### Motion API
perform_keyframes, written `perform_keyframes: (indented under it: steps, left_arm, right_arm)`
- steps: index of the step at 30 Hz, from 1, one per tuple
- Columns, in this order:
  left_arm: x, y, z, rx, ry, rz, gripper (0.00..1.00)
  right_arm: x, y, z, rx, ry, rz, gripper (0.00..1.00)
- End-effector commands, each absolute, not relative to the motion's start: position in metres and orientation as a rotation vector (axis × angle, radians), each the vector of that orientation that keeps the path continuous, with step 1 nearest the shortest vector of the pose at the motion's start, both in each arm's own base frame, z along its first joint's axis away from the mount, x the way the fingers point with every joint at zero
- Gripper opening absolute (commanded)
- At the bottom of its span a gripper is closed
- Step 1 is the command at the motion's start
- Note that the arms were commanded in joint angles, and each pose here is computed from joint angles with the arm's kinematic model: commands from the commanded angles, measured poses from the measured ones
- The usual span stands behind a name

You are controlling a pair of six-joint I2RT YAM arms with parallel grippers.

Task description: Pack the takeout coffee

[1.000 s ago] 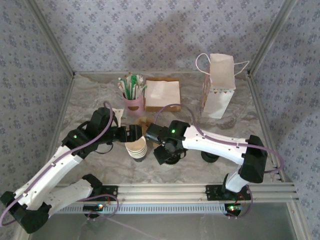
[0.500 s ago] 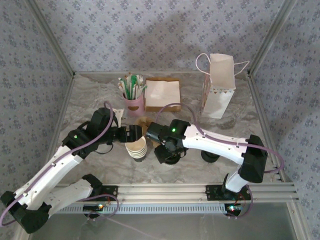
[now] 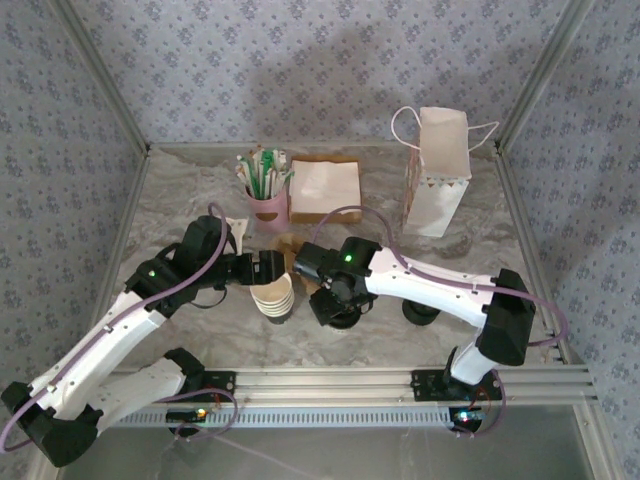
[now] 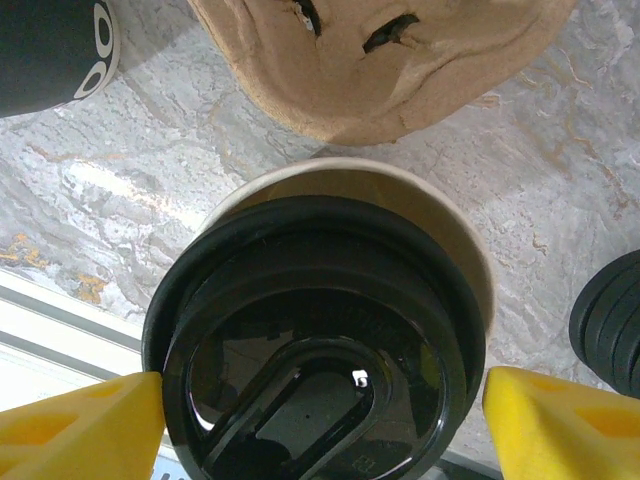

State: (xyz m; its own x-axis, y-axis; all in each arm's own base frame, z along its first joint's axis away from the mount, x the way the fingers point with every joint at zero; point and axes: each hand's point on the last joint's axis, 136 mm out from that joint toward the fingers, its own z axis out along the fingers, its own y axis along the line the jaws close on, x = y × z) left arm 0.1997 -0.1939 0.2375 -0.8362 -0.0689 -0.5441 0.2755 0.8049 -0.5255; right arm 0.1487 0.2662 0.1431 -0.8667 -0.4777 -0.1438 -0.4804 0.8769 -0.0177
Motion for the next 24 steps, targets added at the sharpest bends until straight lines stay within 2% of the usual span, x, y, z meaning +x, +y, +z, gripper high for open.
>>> perform_keyframes:
  steps: [1, 24]
  left_arm:
    - [0.2011, -0.1951, 0.2454, 0.166, 2.400, -0.846, 0.88]
    - [0.2020, -0.1947, 0.2439, 0.161, 2.401, -0.847, 0.88]
  right_arm:
    - [0.1474, 0.2618, 0.1351, -0.761, 2.930, -0.007, 0.84]
    - [0.1552, 0.2648, 0.1418, -0.741, 2.907, 0.010, 0.76]
